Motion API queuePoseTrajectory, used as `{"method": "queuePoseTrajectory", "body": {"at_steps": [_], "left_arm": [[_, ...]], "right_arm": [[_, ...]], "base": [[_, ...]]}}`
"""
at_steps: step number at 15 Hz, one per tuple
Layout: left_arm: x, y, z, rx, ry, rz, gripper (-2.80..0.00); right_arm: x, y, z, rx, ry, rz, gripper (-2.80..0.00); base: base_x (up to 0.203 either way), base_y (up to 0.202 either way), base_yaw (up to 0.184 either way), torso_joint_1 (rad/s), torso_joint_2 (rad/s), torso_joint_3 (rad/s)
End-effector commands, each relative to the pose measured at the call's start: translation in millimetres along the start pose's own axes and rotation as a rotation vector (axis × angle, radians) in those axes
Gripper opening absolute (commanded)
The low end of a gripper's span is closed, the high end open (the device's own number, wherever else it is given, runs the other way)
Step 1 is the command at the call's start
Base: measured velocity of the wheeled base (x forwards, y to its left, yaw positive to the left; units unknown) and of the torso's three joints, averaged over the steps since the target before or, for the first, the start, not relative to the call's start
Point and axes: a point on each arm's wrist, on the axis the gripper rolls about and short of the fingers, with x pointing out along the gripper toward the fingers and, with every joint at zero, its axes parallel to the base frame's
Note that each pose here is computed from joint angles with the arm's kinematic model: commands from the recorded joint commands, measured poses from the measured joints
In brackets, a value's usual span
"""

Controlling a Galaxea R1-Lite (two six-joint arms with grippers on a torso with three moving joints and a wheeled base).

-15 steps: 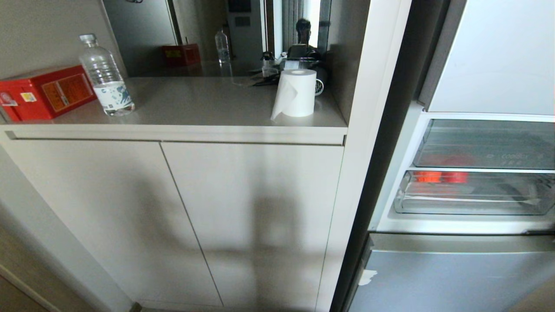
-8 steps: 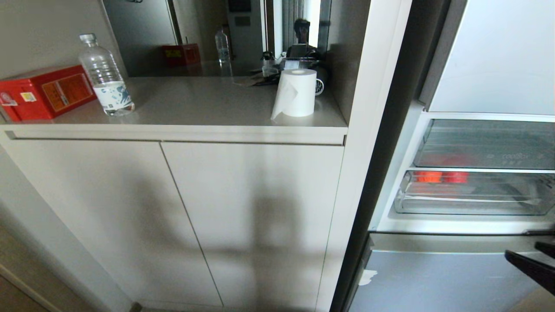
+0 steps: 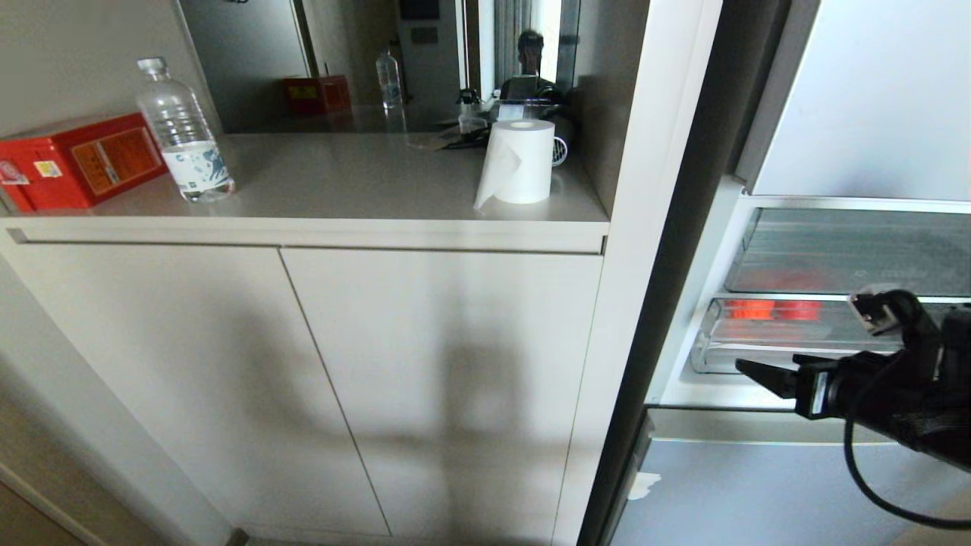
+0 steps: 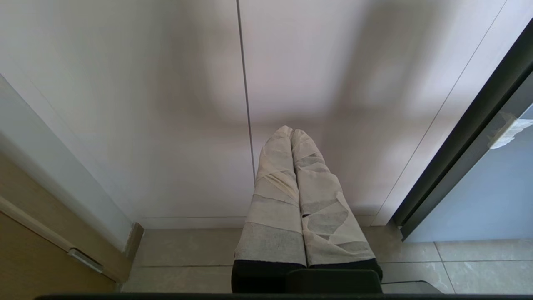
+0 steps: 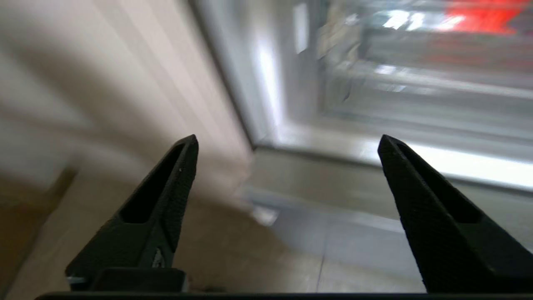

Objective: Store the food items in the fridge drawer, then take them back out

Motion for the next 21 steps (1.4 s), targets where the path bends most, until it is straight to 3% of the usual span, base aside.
{"method": "queuePoseTrajectory", "body": {"at_steps": [1,4,9,13,21], "left_arm": [[0,0.0,0,0.0,0.002,0.0,-2.8],[0,0.0,0,0.0,0.002,0.0,-2.8],[0,0.0,0,0.0,0.002,0.0,-2.8],[0,0.0,0,0.0,0.002,0.0,-2.8],[0,0.0,0,0.0,0.002,0.0,-2.8]], "right_arm": [[40,-11,-21,-0.003,-0.005,-0.048,0.0],[58,-17,-27,-0.011,-0.078,-0.11,0.0],[75,-18,-25,0.011,-0.095,-0.095,0.0],[90,-21,-28,0.018,-0.184,-0.096,0.0],[96,-18,-23,0.014,-0.21,-0.087,0.0]], "base": [[0.0,0.0,0.0,0.0,0.0,0.0],[0.0,0.0,0.0,0.0,0.0,0.0],[0.0,0.0,0.0,0.0,0.0,0.0],[0.0,0.0,0.0,0.0,0.0,0.0],[0.0,0.0,0.0,0.0,0.0,0.0]]}}
